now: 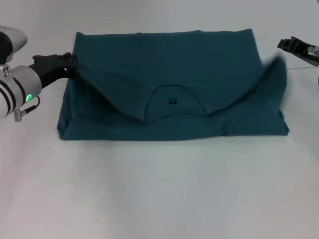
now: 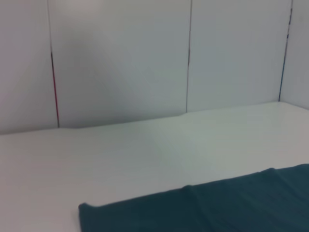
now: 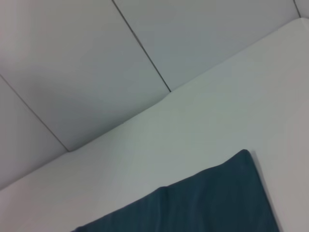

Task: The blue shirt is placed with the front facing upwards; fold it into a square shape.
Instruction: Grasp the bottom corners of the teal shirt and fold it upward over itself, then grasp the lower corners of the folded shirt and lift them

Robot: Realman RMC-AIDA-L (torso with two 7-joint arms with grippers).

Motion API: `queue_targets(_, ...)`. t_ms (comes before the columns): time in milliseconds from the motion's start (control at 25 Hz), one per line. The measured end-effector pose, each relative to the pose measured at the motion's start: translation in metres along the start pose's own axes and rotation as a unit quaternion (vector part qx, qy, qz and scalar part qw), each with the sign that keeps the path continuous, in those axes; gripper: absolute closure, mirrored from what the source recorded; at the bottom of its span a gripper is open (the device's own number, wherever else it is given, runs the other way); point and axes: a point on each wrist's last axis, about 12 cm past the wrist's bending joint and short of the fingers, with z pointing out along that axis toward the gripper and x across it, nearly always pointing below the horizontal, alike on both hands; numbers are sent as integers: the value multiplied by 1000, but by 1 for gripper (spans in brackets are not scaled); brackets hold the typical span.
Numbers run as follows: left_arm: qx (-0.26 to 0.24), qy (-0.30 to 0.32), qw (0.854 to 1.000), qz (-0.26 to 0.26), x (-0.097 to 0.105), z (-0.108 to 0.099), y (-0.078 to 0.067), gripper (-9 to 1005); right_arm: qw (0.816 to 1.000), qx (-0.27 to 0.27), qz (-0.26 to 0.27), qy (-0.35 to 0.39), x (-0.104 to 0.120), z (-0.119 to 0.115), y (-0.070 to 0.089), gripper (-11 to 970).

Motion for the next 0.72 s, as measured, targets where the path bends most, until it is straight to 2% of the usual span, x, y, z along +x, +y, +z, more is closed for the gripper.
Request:
queue_targets(160, -10, -5, 1000, 7, 1, 1, -3, 888, 1000, 4, -10, 1, 3, -1, -2, 853)
queue_targets(360, -13, 0, 1000, 0, 7, -3, 0, 750, 999, -4, -34, 2, 2, -12, -13, 655)
queue_targets(520, 16, 40, 999, -22, 31, -19, 3, 667, 997, -37, -59, 21, 10, -37, -29, 498)
queue_targets(720, 24, 76, 996, -35, 58, -43, -1, 564, 995, -52, -67, 45, 33, -68, -54, 315)
